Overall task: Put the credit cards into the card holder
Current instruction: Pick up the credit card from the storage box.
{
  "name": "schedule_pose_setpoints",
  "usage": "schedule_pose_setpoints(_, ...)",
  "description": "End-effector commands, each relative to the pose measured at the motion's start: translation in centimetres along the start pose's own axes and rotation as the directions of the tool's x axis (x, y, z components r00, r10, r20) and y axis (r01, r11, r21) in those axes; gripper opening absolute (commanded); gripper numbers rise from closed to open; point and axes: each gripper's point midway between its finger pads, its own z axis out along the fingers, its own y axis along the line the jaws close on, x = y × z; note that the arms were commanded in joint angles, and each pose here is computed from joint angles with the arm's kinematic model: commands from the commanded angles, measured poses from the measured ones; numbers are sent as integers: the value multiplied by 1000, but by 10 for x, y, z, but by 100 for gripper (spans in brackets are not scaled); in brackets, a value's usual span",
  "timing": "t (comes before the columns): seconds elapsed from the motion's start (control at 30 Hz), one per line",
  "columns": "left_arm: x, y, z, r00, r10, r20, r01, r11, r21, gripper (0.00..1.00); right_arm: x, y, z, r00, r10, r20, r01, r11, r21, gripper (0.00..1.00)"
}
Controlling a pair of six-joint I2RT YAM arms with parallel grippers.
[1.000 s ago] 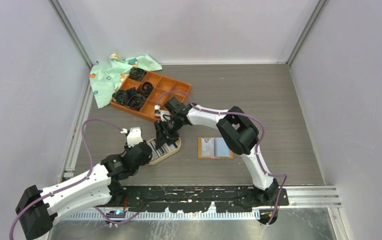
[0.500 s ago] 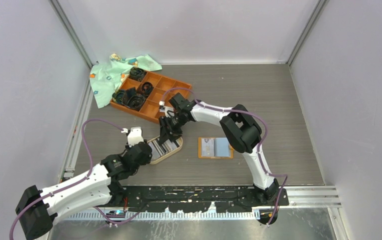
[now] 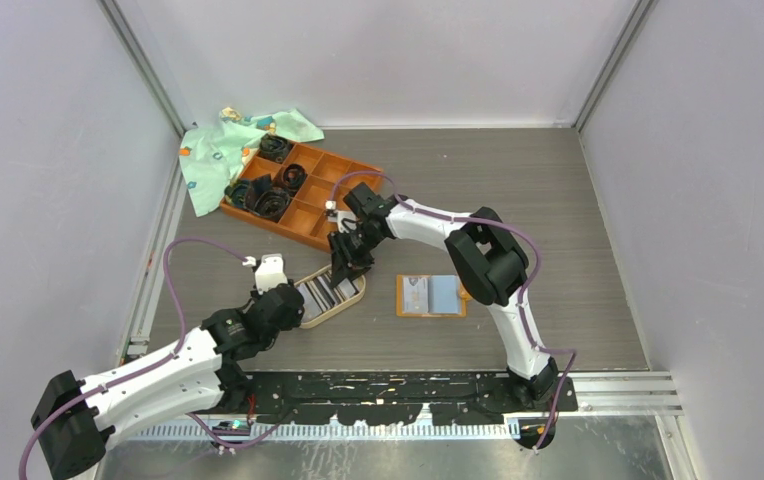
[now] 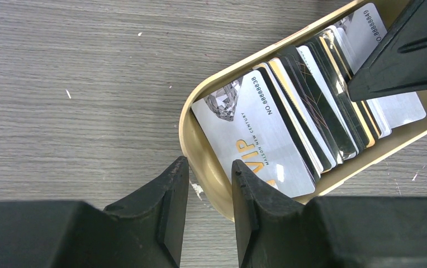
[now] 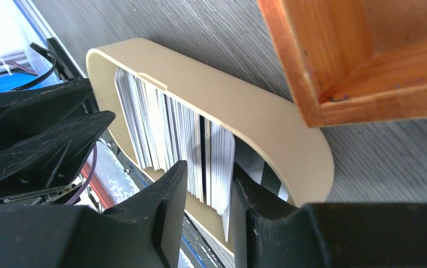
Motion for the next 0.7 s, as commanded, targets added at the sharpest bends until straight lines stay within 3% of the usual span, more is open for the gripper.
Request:
schedule_pose_setpoints(0.0,-13,-20,-4,999,-43,23,41,996,74,34,-15,18,-26,995,-71,71,71,997,14,36)
schedule_pose_setpoints(0.67,-17,-25,-8,999,-48,19,46,994,98,33,-21,11,-49,989,-97,113,93,995,42,12)
